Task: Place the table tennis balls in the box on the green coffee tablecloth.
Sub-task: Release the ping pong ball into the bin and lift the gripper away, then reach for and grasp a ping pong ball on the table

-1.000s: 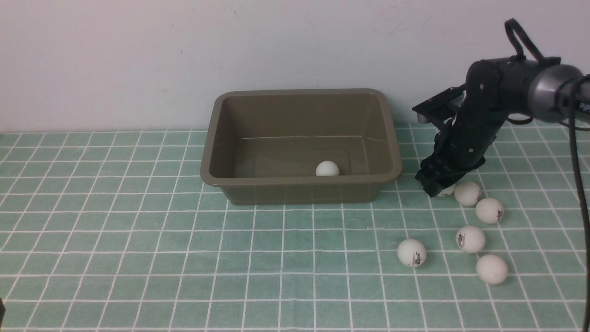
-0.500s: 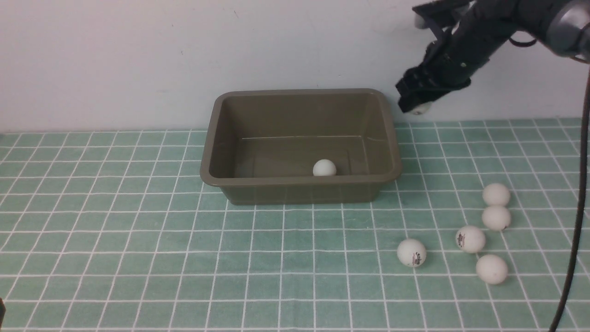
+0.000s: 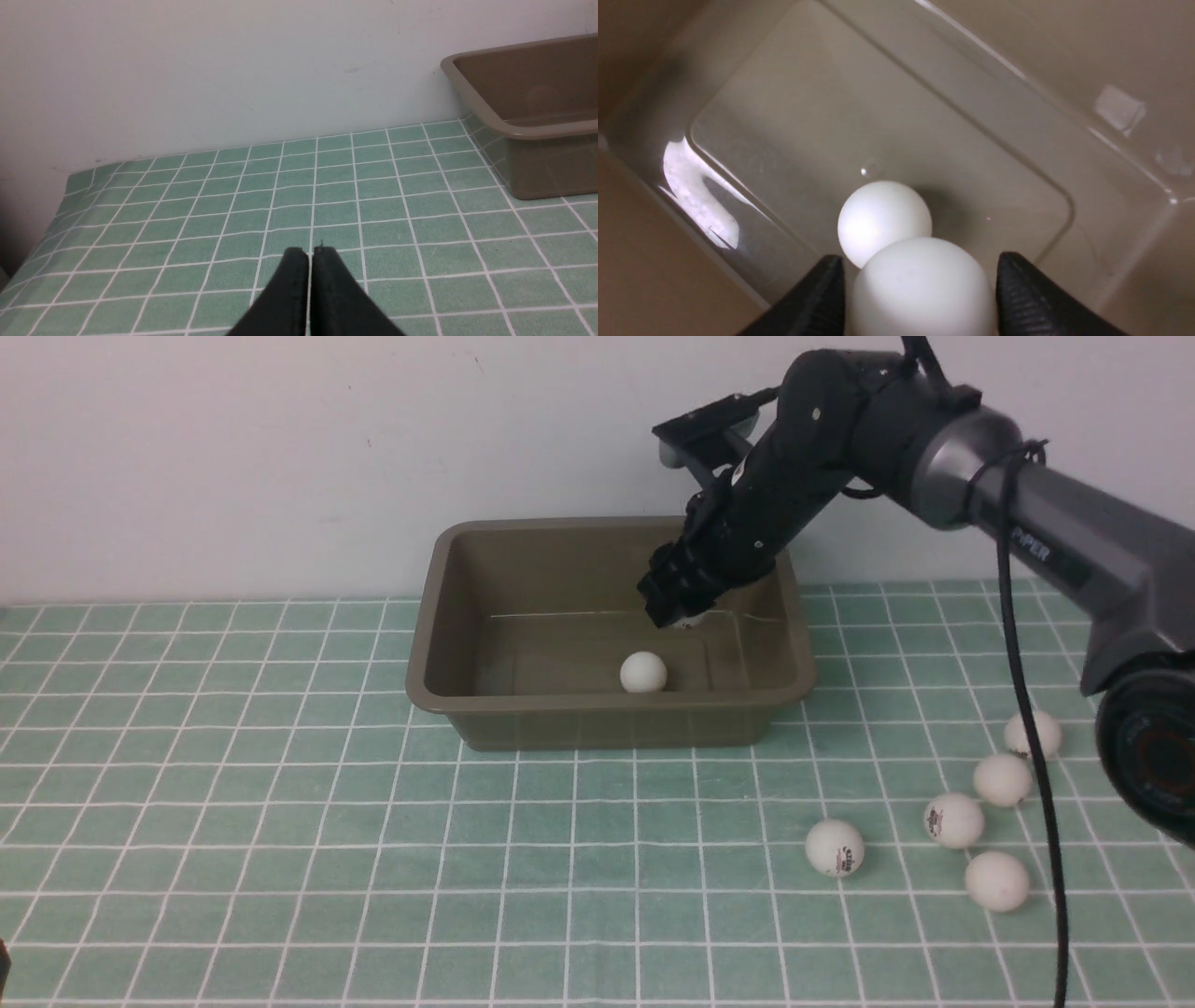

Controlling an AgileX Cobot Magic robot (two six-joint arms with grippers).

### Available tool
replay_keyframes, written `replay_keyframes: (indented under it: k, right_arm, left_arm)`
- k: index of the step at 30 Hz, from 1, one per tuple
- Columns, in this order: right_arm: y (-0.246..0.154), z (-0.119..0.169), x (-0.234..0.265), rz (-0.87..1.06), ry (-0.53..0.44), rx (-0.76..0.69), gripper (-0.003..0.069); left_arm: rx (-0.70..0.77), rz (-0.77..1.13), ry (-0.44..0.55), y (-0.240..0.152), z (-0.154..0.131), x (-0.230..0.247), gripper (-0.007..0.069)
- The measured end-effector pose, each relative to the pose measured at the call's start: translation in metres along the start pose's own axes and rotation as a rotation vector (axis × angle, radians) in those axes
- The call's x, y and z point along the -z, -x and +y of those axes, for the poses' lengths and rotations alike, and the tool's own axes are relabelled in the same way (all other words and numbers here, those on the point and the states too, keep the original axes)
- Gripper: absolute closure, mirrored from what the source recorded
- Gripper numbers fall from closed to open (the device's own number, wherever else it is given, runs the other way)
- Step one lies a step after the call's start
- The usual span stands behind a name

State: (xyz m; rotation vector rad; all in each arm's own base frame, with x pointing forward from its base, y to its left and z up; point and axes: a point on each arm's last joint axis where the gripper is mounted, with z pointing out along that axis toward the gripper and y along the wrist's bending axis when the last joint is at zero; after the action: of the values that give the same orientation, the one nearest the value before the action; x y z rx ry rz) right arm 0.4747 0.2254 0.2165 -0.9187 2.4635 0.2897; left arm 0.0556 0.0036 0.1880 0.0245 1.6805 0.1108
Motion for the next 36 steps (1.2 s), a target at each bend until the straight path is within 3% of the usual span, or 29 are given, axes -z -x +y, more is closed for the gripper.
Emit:
replay_keyframes:
  k: [7,11,16,22,29,36]
  right_arm:
    - [-0.002,0.000,-0.005,0.011,-0.004,-0.036,0.0145]
    - [0.006,0.000,0.013,0.040,-0.020,-0.049,0.0123]
    - [0.024,-0.012,0.084,-0.031,-0.211,-0.073,0.0120]
    - [0.024,-0.030,0.153,-0.121,-0.370,-0.157,0.0120]
    - [-0.006,-0.058,0.210,-0.135,-0.444,-0.293,0.0120]
    - [-0.059,-0.084,0.183,0.054,-0.412,-0.436,0.0123]
  left_arm:
    - [0.000,0.000,0.000,0.000,0.000,0.000,0.0633]
    - [0.000,0.000,0.000,0.000,0.000,0.000,0.0633]
    - [0.001,0.000,0.000,0.000,0.000,0.000,0.0633]
    - [0.001,0.000,0.000,0.000,0.000,0.000,0.0633]
    - [0.001,0.001,0.000,0.000,0.000,0.000,0.0633]
    - [0.001,0.001,0.000,0.000,0.000,0.000,0.0633]
